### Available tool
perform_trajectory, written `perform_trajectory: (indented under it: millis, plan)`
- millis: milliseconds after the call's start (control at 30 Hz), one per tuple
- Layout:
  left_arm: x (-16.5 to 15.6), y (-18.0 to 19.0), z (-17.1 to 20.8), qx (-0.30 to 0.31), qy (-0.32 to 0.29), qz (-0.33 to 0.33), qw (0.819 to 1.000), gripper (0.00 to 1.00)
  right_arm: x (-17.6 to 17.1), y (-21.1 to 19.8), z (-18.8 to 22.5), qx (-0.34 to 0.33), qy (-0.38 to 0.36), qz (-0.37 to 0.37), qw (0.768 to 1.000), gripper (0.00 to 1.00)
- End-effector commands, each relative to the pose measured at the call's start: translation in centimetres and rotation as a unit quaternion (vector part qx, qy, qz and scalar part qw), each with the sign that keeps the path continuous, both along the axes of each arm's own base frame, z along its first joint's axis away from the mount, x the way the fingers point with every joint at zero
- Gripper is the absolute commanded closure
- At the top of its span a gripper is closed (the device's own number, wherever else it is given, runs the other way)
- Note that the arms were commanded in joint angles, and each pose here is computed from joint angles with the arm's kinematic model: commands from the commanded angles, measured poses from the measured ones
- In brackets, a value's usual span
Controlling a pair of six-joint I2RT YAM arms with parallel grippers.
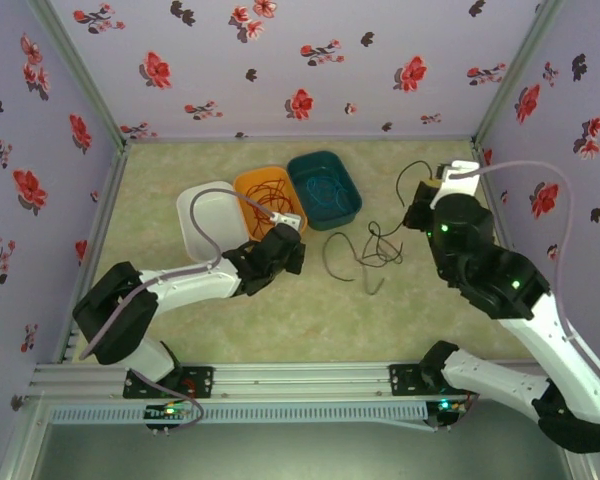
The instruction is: Untangle the cables
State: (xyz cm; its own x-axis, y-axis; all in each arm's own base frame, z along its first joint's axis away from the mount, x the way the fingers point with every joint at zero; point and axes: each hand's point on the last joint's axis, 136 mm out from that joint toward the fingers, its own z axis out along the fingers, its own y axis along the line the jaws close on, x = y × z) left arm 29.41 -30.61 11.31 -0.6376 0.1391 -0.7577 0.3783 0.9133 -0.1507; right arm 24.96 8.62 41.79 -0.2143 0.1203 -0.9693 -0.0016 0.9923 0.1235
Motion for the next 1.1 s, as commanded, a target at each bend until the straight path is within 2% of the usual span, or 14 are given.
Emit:
perform_trajectory:
  millis: [0, 133, 233, 367, 500, 600, 867, 1067]
  plan:
    - [0.2, 1.0, -0.9, 0.024, 0.002, 0.013, 1.000, 0.76, -0.1, -0.8, 1.5, -0.016, -0.013, -0.013, 1.000, 1.00]
    - [0.0, -0.3, 0.2, 0.011, -0.019, -0.024, 0.999, 0.66, 0.0, -0.3, 2.2, -0.018, -0.011, -0.002, 1.000, 1.00]
    - [0.0, -2.5, 2.7, -0.036, -0.061, -0.074, 0.995, 0.51, 0.2, 0.1, 2.3, -0.020, -0.011, 0.004, 1.000, 1.00]
    - [-0.5, -6.1, 6.3, -0.104, -0.135, -0.156, 0.973, 0.36, 0.5, 0.8, 2.5, -0.018, -0.012, 0.016, 1.000, 1.00]
    - [-1.0, -8.8, 7.9, -0.126, -0.171, -0.208, 0.955, 0.19, 0.6, 1.4, 3.0, -0.012, -0.016, 0.030, 0.999, 1.00]
    - [-1.0, -10.5, 7.8, -0.128, -0.181, -0.222, 0.949, 0.14, 0.5, 1.9, 3.5, -0.003, -0.019, 0.045, 0.999, 1.00]
    - [0.4, -14.0, 8.4, -0.160, -0.179, -0.227, 0.944, 0.16, 0.0, 3.8, 4.4, 0.023, -0.031, 0.103, 0.994, 1.00]
    - [-0.4, -15.4, 8.8, -0.185, -0.168, -0.262, 0.932, 0.16, 0.1, 4.6, 4.2, 0.026, -0.033, 0.119, 0.992, 1.00]
